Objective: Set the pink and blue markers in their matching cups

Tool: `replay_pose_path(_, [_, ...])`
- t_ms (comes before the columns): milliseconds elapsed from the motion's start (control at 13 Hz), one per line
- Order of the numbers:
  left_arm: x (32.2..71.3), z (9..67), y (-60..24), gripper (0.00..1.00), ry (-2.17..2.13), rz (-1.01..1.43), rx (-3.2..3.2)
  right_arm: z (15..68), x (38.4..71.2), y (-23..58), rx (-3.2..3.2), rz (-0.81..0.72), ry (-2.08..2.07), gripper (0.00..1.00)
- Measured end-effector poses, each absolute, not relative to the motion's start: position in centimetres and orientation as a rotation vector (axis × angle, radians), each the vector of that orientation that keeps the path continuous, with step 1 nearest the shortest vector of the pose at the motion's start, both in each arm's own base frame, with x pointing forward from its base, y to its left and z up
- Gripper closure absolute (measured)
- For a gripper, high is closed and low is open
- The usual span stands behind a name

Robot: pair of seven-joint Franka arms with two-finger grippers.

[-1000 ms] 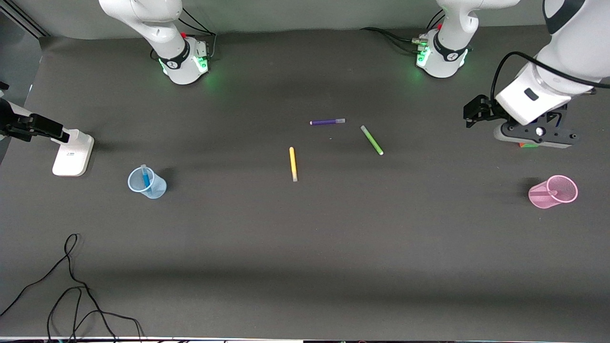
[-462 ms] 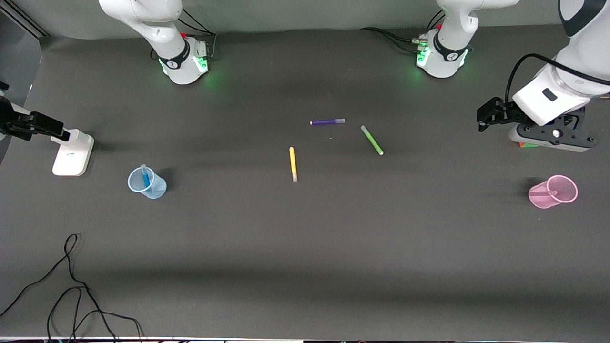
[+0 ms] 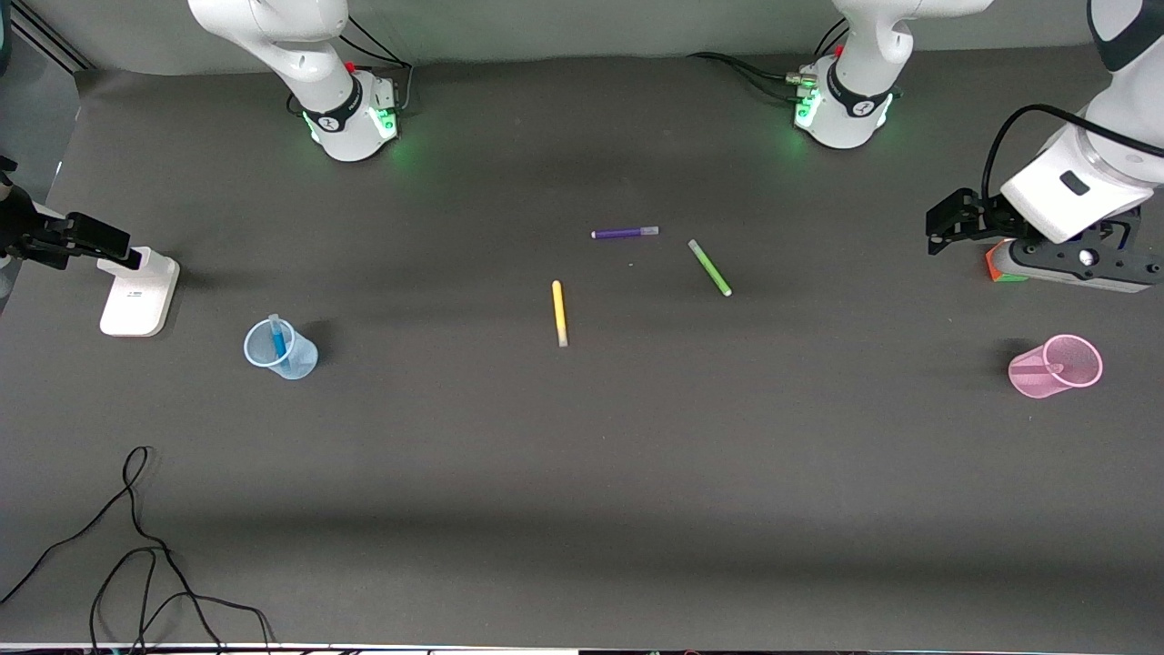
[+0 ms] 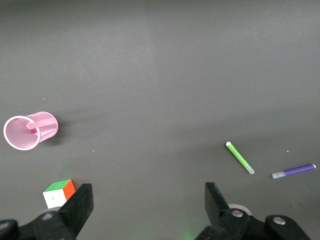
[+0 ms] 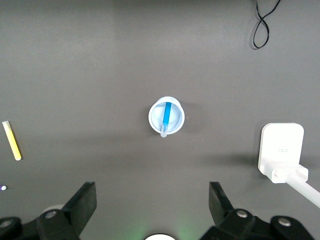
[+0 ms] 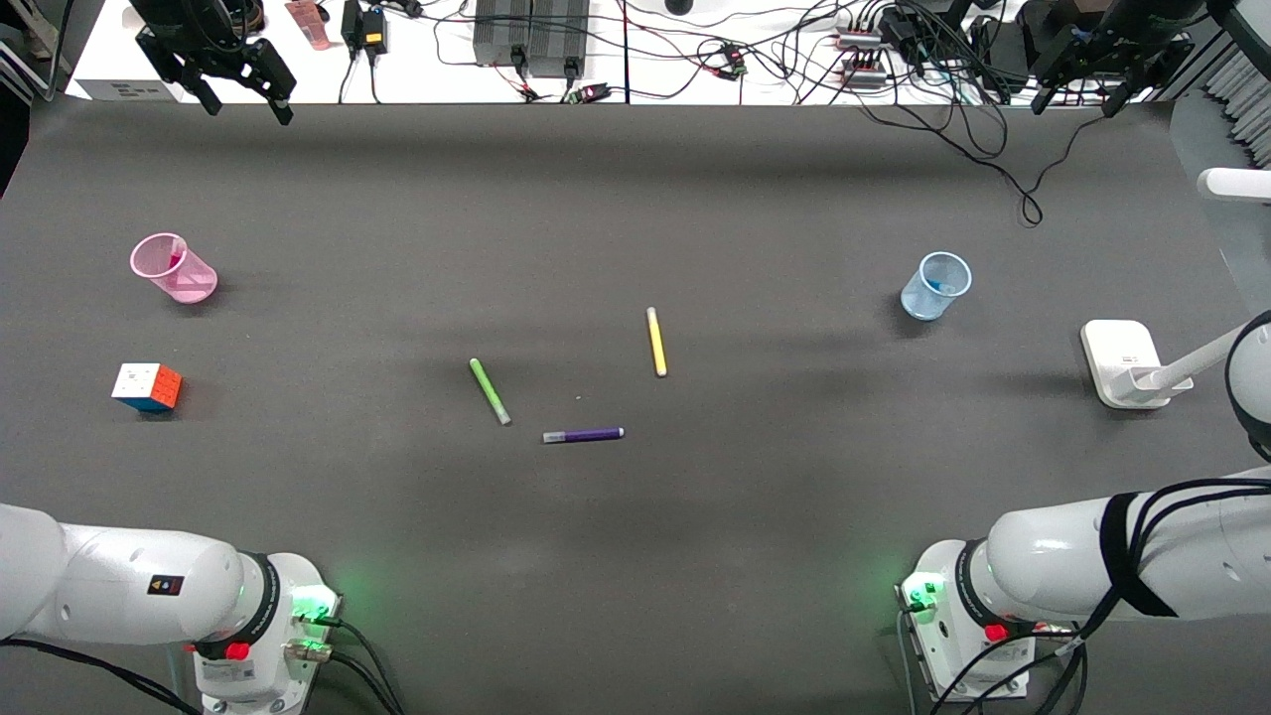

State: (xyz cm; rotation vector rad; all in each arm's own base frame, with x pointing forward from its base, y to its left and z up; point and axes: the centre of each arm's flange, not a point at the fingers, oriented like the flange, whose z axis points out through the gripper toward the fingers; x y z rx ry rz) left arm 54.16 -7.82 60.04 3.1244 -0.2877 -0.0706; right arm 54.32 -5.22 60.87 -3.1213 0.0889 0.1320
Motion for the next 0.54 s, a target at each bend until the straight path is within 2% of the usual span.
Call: replay_pose_path(538, [54.44,59.35,-7.52,0.00,-0.278,-0.099,3.124,60.87,54.32,-5.29,-3.122,0.132,0.091,0.00])
